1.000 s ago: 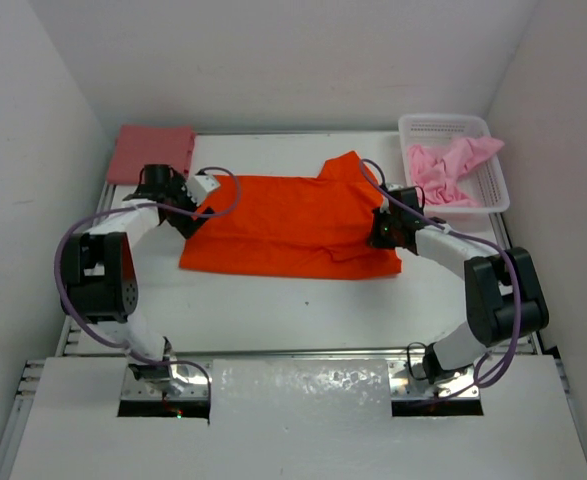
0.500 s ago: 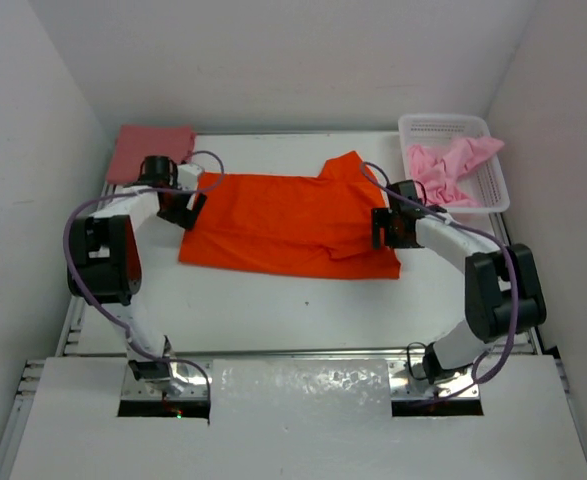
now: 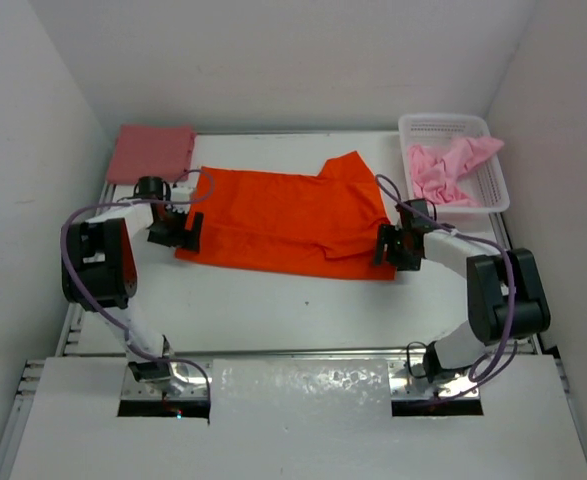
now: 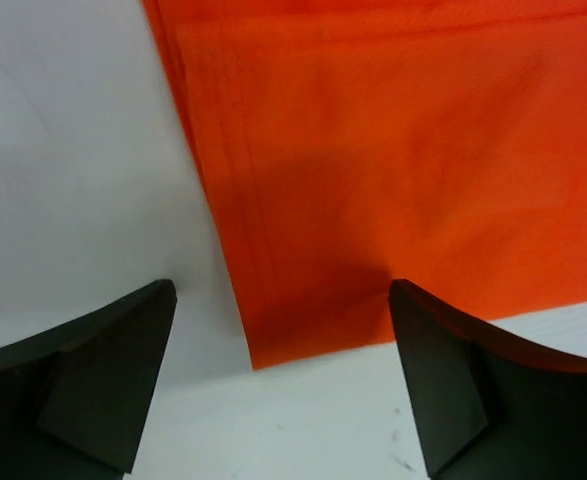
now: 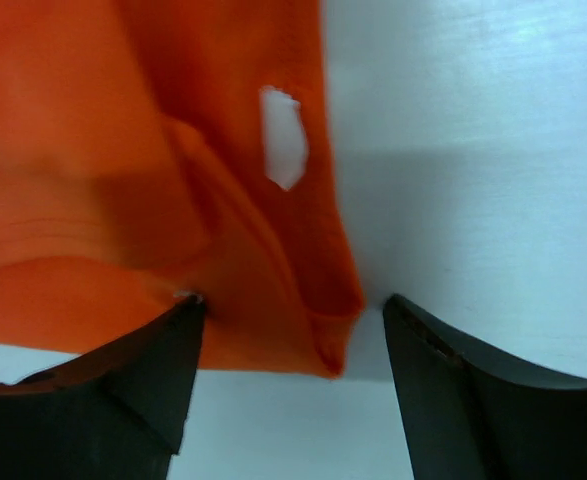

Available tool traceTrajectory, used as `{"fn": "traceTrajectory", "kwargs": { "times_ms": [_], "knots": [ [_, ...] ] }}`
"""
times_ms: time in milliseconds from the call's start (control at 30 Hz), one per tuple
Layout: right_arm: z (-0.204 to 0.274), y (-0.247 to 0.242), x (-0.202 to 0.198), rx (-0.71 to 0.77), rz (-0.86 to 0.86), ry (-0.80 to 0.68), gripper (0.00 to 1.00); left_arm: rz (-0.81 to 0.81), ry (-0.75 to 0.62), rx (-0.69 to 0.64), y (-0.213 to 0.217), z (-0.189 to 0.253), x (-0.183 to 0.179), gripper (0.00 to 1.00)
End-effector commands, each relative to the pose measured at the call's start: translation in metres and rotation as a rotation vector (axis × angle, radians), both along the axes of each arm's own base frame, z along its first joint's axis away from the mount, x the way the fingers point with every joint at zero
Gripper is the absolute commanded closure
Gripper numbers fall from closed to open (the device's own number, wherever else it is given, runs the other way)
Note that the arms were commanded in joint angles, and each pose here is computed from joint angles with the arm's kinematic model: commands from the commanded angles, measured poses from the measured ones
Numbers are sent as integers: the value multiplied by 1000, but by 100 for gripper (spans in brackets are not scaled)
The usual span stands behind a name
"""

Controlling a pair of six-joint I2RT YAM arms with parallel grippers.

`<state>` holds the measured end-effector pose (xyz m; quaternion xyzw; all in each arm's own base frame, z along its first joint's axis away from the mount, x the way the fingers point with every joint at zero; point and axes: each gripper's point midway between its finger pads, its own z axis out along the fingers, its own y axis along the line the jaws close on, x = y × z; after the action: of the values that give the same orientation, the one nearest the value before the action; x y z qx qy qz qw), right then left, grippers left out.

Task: Fold and stack the t-shirts
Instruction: Fold the flattened tshirt in 1/3 of the way

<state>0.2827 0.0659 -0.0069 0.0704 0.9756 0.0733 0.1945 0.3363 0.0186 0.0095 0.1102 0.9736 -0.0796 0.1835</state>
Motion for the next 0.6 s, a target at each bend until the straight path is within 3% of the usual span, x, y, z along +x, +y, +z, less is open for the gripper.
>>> {"fn": "traceTrajectory", "kwargs": {
  "times_ms": [0,67,100,133,167,233,267,400,567],
  "knots": [
    [1,24,13,141,-8,-40,33,17,30,-40,-8,-13,-4,16],
    [-5,26,9,156,-18,-28,46,16,52,-41,-9,-24,-9,28],
    [-7,26,6,160,-23,-20,65,15,54,-47,-10,-27,-10,45],
    [-10,23,1,151,-32,-14,75,15,56,-55,-11,-28,-11,54],
    [-9,22,0,146,-35,-16,94,10,57,-64,-13,-29,-11,73],
    [-11,19,-10,129,-30,12,100,-2,66,-69,-13,-27,-15,96],
    [-7,17,-13,124,-29,8,100,-25,72,-61,-13,-22,-20,100],
    [1,8,-45,85,-23,49,100,-92,102,21,-1,-8,-55,100],
    [-9,-11,-120,28,-60,170,100,-191,212,150,15,2,-128,100]
  ]
}}
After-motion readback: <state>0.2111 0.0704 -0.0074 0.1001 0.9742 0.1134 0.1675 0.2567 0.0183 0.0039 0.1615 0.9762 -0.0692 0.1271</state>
